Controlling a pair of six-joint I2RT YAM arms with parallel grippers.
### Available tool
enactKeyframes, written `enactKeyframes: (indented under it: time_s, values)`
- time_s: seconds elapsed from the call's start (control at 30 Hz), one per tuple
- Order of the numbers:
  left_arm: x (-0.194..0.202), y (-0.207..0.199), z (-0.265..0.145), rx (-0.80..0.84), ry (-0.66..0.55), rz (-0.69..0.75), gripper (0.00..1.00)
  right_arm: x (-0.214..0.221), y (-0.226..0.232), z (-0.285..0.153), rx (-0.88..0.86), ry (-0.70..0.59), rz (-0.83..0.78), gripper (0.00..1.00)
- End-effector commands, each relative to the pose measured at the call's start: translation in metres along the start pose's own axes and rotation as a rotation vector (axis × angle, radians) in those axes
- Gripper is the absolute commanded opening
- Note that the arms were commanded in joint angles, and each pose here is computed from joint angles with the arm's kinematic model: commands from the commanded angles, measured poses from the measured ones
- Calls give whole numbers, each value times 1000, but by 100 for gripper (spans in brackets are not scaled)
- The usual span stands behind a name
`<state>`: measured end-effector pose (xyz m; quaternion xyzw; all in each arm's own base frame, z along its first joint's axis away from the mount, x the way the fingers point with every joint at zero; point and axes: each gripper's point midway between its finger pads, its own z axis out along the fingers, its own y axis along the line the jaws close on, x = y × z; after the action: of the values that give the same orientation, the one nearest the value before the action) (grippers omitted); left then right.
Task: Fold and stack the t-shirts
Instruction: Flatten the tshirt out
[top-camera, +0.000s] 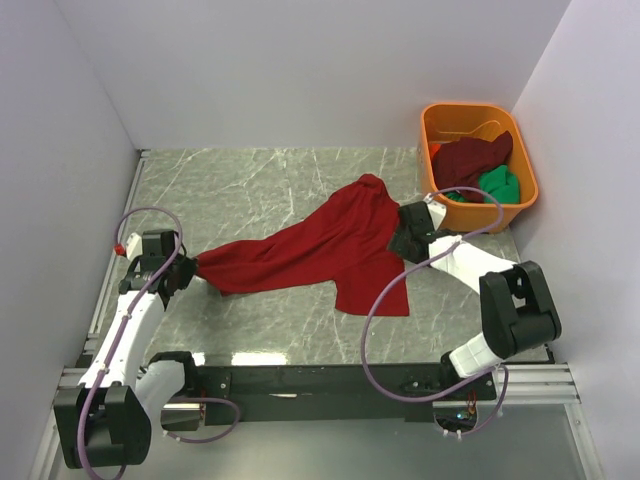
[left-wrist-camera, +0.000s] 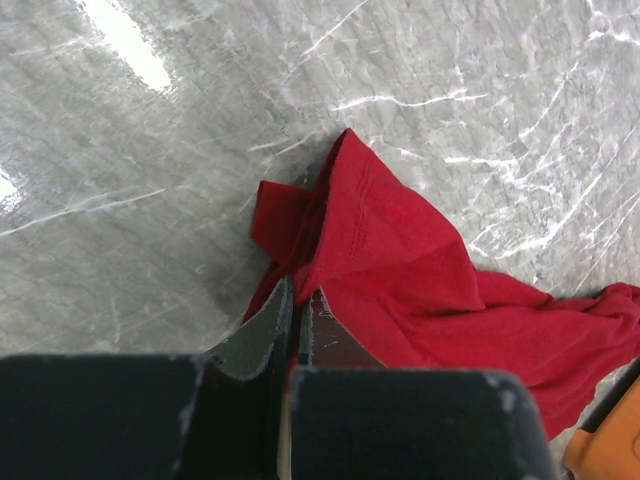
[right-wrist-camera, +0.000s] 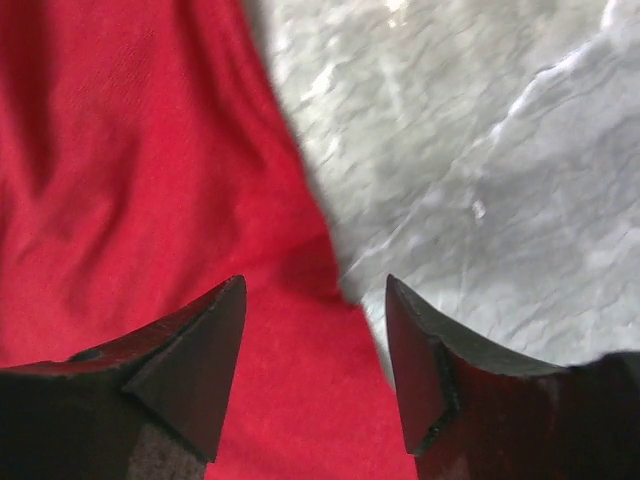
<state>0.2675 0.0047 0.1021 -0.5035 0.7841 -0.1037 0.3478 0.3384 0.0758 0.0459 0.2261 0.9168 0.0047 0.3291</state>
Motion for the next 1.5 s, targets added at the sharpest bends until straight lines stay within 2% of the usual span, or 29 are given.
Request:
enactKeyframes:
  time_s: [0.0, 0.03, 0.37, 0.5, 0.53, 0.7, 0.73, 0.77, 0.83, 0.93, 1.2, 1.47]
  values:
    - [-17, -24, -10, 83, -42, 22, 1, -24, 5, 5, -32, -37, 49, 62]
    - [-17, -25, -11, 88, -43, 25, 0, -22, 6, 7, -40, -30, 49, 58]
    - [-13, -26, -12, 108, -27, 28, 0, -8, 12, 22, -59, 19, 60, 56]
    - [-12, -25, -12, 107, -23, 32, 1, -1, 18, 28, -77, 51, 61, 50]
    - [-12, -24, -13, 106, -24, 33, 1, -1, 18, 29, -78, 53, 64, 43]
    - [-11, -23, -12, 103, -24, 53, 1, -2, 19, 28, -79, 44, 66, 24]
    - [-12, -23, -11, 101, -26, 56, 1, -6, 20, 25, -81, 37, 71, 8]
    - [-13, -23, -12, 102, -28, 59, 1, -14, 22, 18, -94, 17, 77, 2]
    - [-17, -28, -15, 115, -38, 72, 1, -25, 26, 5, -114, -7, 81, 0]
    - [-29, -37, -26, 128, -76, 81, 1, -57, 34, -33, -169, -82, 88, 0]
    - [-70, -76, -74, 220, -186, 67, 1, -156, 40, -187, -341, -377, 134, 0]
    - [-123, -124, -177, 412, -355, 43, 1, -200, 9, -329, -460, -618, 190, 0]
